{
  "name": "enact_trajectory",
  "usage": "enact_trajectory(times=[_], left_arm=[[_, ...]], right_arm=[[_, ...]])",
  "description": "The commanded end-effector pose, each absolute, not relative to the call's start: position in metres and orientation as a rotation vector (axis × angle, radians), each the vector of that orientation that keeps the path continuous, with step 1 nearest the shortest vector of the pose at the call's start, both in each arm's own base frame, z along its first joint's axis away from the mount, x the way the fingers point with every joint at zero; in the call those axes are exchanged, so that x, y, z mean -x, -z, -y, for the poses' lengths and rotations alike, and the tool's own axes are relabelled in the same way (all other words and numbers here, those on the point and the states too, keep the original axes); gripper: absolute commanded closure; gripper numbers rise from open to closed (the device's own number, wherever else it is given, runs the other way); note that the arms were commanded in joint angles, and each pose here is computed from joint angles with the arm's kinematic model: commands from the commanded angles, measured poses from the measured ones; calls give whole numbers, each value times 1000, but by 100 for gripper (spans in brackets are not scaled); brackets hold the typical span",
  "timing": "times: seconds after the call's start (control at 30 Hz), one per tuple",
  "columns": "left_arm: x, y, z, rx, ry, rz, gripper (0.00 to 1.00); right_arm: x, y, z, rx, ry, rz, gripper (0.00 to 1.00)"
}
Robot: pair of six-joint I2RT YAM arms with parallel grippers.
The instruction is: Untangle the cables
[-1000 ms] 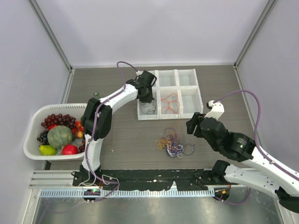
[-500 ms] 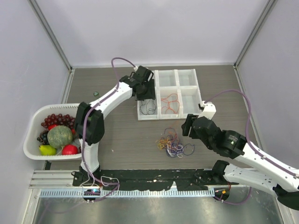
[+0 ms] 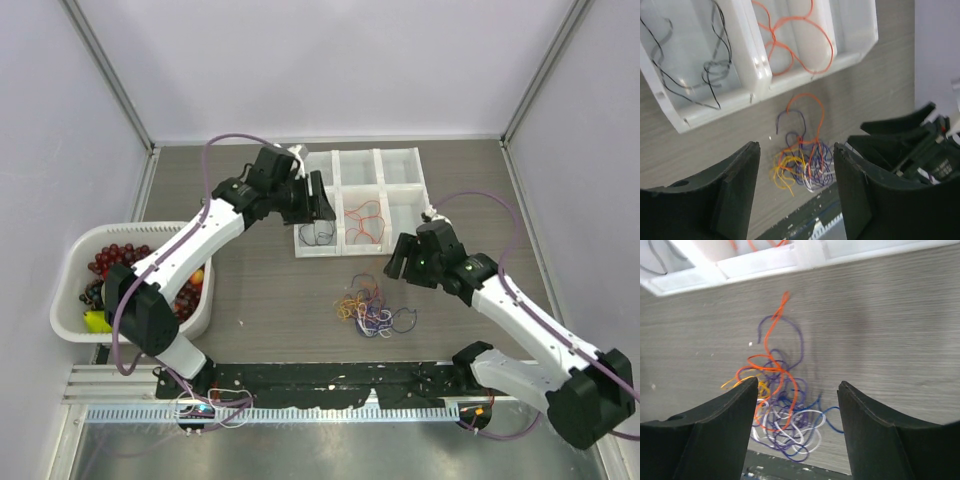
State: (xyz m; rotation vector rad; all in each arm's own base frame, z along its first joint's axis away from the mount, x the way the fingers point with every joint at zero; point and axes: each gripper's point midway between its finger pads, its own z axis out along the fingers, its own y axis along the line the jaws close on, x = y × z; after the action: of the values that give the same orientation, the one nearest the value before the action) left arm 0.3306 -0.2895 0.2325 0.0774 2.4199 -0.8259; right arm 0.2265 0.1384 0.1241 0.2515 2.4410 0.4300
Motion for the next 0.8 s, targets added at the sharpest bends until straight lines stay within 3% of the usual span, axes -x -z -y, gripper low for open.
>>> enact_trajectory(times=[0.0,0.07,0.13,0.2,0.4,0.43,0.5,0.57,0.77], left_arm=[[-284,-238,317,-169,1069,-2430,36],[-268,-224,326,-225,1059,-2473,35],[-253,-216,335,-273,1049,-2519,43],[-246,-219,338,-289,1033,-2538,45],[-247,-242,329,-313,988,-2453,35],[-247,-244,327,-312,982,-2439,34],[-247,-252,324,-299,996,-2385,32],[-246,-261,322,-284,1036,-2299,27],[-245,-300,324,-272,1209,-1945,16]], right_arm=[[-232,-133,-191,-44,-751,-2454,32],[-242,-122,-194,-32,-718,-2482,32],[-252,-116,-199,0,-710,-2492,32],[-259,-101,-204,5,-690,-2542,36],[-275,-84,-215,18,-701,-2548,63],[-276,-89,-218,29,-715,-2538,73],[-277,-105,-224,54,-761,-2512,91],[-272,-139,-234,58,-862,-2459,99],[-237,-251,-265,166,-1280,-2174,99]])
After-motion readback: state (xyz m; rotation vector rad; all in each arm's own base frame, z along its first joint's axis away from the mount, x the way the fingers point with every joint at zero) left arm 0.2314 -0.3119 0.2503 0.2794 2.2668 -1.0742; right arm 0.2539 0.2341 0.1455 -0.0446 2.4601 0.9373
